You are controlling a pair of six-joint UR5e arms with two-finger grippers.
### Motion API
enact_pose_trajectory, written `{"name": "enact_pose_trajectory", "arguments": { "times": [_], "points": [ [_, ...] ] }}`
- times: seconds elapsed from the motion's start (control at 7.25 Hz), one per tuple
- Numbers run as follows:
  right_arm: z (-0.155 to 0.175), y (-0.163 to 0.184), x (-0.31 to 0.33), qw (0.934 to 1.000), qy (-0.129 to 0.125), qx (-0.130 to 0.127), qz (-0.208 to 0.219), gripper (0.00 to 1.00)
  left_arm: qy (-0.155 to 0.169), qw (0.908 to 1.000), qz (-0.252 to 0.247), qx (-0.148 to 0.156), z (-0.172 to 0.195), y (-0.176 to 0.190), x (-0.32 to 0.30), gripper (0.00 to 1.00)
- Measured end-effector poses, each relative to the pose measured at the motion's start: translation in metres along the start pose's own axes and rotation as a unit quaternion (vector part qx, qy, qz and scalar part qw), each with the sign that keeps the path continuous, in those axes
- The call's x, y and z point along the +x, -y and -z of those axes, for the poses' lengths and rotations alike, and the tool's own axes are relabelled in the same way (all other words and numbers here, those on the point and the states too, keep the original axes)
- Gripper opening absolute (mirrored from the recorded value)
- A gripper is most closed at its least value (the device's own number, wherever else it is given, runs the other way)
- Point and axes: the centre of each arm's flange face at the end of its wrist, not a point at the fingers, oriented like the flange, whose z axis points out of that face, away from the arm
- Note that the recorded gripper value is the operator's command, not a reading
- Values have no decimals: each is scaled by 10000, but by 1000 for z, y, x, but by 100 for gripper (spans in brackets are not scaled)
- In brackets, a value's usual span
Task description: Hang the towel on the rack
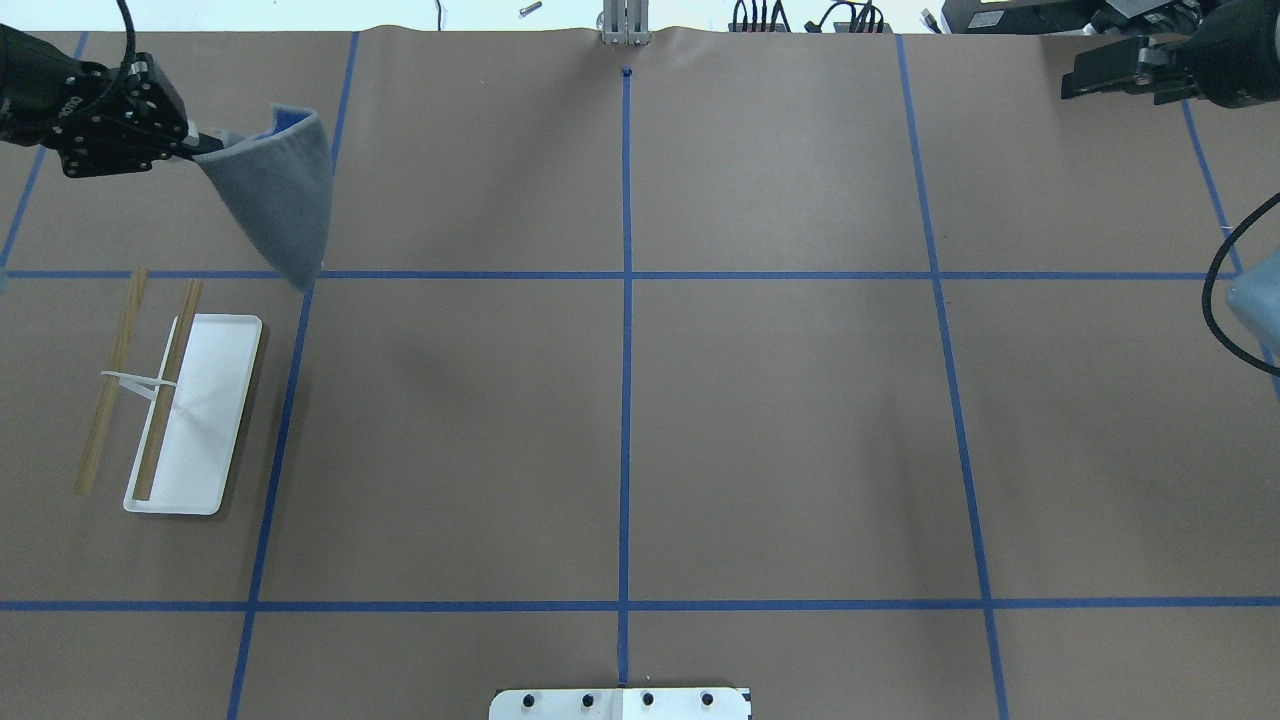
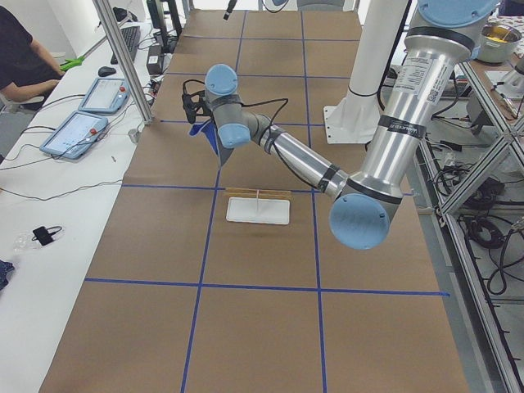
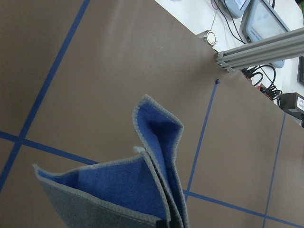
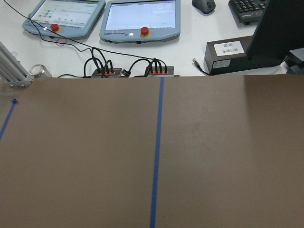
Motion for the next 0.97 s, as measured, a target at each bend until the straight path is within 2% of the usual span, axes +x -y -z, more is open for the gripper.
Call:
{"name": "enact_pose_trajectory", "arguments": {
  "times": [0.28, 0.41, 0.97],
  "points": [
    [4, 8, 30, 9975, -410, -240, 528, 100, 177, 9996, -233, -14, 14, -20, -43, 0],
    [7, 11, 41, 9956, -518, -354, 690, 100, 265, 9991, -336, -20, 20, -28, -62, 0],
    [9, 13, 52, 9945, -515, -504, 765, 100, 519, 9970, -571, -56, 32, -50, -128, 0]
  ]
}}
